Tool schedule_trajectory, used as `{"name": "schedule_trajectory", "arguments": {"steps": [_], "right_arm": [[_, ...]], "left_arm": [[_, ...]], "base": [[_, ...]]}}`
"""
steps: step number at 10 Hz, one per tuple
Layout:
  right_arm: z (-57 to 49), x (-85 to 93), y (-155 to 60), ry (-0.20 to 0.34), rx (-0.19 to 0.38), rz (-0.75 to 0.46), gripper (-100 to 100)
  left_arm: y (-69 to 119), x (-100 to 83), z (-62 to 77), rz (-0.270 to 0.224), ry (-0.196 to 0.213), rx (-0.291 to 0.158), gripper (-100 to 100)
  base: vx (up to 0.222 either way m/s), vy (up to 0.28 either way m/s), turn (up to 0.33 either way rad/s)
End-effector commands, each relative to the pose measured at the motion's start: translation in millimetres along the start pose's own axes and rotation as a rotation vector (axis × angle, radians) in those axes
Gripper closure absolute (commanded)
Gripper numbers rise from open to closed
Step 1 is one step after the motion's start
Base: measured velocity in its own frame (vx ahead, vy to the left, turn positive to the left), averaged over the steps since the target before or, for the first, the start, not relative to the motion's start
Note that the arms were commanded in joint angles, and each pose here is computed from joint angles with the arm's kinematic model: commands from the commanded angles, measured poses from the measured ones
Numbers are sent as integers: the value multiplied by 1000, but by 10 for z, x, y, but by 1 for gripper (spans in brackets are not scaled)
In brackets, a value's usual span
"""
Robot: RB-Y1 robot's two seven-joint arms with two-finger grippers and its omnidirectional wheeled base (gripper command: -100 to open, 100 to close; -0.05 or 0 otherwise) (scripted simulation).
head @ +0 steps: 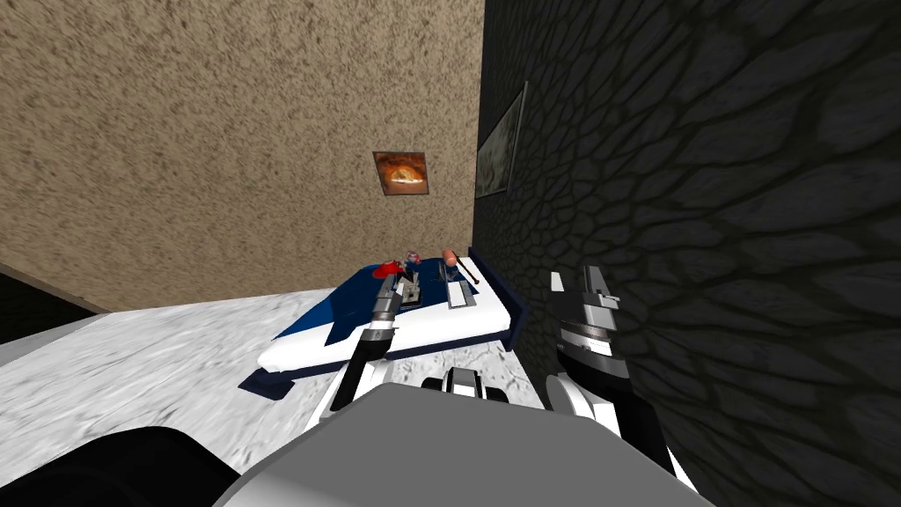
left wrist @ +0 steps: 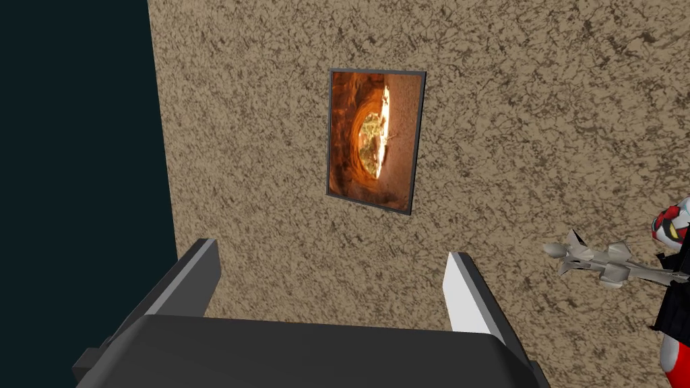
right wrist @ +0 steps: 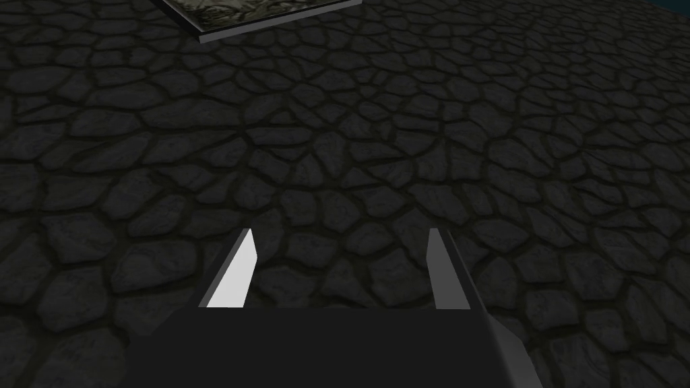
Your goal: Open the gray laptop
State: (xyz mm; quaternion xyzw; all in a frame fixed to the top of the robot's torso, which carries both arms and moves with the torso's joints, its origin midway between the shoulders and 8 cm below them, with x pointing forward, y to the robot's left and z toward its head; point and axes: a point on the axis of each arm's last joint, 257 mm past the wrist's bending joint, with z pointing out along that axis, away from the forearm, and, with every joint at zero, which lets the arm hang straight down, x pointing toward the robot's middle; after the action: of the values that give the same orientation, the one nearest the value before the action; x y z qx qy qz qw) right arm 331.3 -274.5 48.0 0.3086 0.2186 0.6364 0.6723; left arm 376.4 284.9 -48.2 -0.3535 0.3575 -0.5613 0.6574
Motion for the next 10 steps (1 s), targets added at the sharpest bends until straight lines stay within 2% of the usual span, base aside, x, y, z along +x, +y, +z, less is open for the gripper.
{"name": "schedule_trajectory", "arguments": {"steps": [1, 5, 6, 9, 10], "right_arm": [[0, 0, 0, 0, 0, 0, 0], [0, 0, 0, 0, 0, 0, 0], [0, 0, 0, 0, 0, 0, 0], [0, 0, 0, 0, 0, 0, 0], [0, 0, 0, 0, 0, 0, 0]], "left_arm": [[195, 6, 3, -11, 26, -21, -100], [462, -27, 9, -43, 34, -48, -100], [474, -28, 5, -43, 34, -50, -100], [708, -80, 33, -90, 27, -65, -100], [776, -88, 7, -90, 25, -79, -100]], "base": [[16, -9, -71], [15, -7, -64], [9, -5, -34], [15, -9, -99], [19, -6, -30]]}}
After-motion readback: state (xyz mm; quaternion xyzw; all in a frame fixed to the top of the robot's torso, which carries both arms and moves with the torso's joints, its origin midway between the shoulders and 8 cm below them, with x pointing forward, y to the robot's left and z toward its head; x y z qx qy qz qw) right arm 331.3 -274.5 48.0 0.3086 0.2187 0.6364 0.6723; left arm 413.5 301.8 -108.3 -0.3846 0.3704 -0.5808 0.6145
